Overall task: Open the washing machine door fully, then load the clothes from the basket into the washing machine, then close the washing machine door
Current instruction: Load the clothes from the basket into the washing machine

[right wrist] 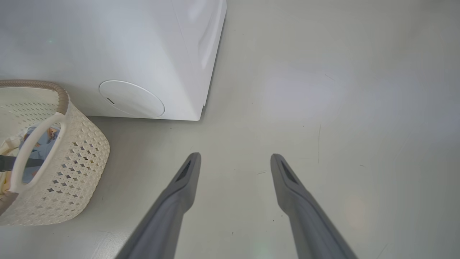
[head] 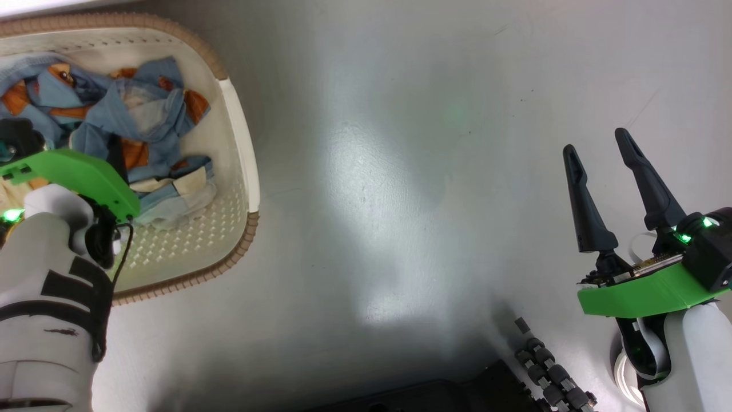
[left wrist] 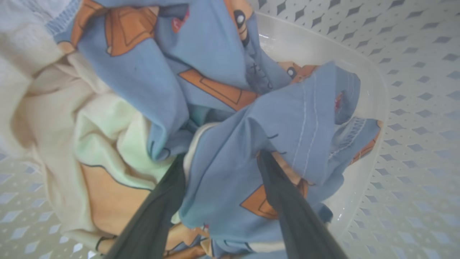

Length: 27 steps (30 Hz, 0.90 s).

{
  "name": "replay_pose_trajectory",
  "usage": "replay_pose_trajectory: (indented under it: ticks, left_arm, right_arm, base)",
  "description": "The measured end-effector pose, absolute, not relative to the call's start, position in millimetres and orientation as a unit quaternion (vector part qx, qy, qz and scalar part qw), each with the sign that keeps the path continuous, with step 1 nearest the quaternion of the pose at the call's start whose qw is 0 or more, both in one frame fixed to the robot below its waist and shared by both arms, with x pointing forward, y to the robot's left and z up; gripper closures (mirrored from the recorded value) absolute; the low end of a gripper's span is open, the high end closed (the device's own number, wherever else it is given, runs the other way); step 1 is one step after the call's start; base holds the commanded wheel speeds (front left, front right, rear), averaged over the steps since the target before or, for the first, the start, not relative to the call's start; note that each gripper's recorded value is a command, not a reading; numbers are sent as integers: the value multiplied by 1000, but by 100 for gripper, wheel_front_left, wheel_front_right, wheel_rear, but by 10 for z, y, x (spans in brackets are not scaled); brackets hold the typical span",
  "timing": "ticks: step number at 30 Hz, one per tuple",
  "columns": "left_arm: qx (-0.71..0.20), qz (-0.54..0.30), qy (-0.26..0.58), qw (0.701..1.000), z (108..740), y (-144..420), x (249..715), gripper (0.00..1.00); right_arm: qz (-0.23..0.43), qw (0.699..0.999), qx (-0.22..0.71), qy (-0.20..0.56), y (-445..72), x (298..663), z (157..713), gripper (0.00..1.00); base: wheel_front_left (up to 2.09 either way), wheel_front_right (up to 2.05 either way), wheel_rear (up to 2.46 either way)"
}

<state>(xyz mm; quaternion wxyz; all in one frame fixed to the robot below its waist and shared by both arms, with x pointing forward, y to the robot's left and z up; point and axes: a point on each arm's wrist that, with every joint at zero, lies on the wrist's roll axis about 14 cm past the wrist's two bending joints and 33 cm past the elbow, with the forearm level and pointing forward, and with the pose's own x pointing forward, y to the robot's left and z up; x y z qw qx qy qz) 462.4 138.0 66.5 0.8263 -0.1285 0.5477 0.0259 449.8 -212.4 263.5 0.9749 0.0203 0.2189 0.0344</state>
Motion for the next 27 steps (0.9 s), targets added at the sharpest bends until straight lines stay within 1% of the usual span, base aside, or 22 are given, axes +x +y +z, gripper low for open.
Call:
replay_pose_trajectory:
  ticks: [18, 19, 21, 23, 24, 25, 27]
  left_arm:
    - [-122, 22, 554, 823, 567, 1349, 4581, 0]
    - [-122, 21, 554, 823, 562, 1346, 4587, 1]
    - [-121, 20, 554, 824, 556, 1346, 4594, 15]
    - [-119, 18, 552, 825, 544, 1340, 4605, 31]
    - [-119, 17, 553, 825, 536, 1334, 4602, 49]
    - [-118, 16, 552, 826, 530, 1331, 4604, 62]
    - [-117, 15, 551, 826, 520, 1329, 4602, 78]
  right_arm:
    - [32, 973, 18, 228, -2147, 4469, 2553, 0]
    - [32, 973, 18, 229, -2148, 4467, 2548, 0]
    - [32, 973, 18, 230, -2150, 4465, 2543, 0]
    - [31, 972, 18, 231, -2153, 4461, 2532, 0]
    - [31, 972, 17, 232, -2156, 4459, 2527, 0]
    - [31, 972, 17, 232, -2160, 4457, 2519, 0]
    - [30, 972, 17, 234, -2162, 4454, 2503, 0]
  base:
    - [0, 0, 0]
    - [0, 0, 0]
    - [0, 0, 0]
    - [0, 0, 0]
    - [0, 0, 0]
    - [0, 0, 0]
    - [0, 0, 0]
